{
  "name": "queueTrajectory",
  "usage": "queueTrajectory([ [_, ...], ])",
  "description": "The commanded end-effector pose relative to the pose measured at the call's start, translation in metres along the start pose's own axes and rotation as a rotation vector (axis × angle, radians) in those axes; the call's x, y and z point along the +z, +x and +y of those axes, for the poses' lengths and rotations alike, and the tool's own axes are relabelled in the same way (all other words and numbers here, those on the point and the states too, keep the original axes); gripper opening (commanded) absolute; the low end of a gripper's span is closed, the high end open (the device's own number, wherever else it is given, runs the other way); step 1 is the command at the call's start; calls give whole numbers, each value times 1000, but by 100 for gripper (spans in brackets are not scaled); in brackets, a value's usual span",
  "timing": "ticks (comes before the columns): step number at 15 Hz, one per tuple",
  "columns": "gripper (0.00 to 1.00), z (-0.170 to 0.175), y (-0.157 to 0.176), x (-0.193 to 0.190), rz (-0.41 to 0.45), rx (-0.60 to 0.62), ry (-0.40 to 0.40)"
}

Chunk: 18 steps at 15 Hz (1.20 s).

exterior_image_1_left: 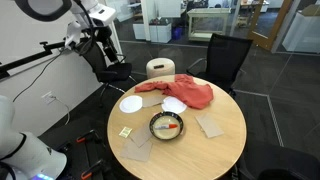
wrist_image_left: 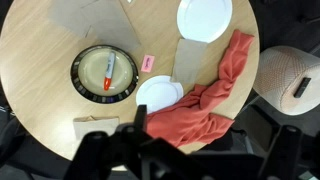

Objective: Take the marker out of the bowl

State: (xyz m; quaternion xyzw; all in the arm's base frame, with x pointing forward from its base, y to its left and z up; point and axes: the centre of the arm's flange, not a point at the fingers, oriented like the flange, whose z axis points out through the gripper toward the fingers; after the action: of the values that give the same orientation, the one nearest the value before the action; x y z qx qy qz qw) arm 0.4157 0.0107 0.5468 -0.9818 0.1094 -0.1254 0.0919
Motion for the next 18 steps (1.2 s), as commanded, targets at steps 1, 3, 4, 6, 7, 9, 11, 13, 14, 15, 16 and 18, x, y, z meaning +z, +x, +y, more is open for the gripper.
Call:
queueTrajectory([
  [1, 100, 0, 0, 0, 0, 0, 0],
  [3, 100, 0, 0, 0, 0, 0, 0],
  [4, 100, 0, 0, 0, 0, 0, 0],
  [6, 100, 0, 0, 0, 0, 0, 0],
  [7, 100, 0, 0, 0, 0, 0, 0],
  [9, 100, 6, 6, 5, 6, 27, -19],
  [11, 100, 18, 12, 15, 1, 60, -39],
  [13, 100, 36, 18, 32, -19, 94, -63],
  [14, 100, 46, 21, 44, -26, 107, -76],
  [15, 100, 55, 24, 53, -34, 116, -88],
  [16, 100, 63, 28, 66, -33, 133, -101],
  [18, 100, 81, 34, 89, -41, 146, -123],
])
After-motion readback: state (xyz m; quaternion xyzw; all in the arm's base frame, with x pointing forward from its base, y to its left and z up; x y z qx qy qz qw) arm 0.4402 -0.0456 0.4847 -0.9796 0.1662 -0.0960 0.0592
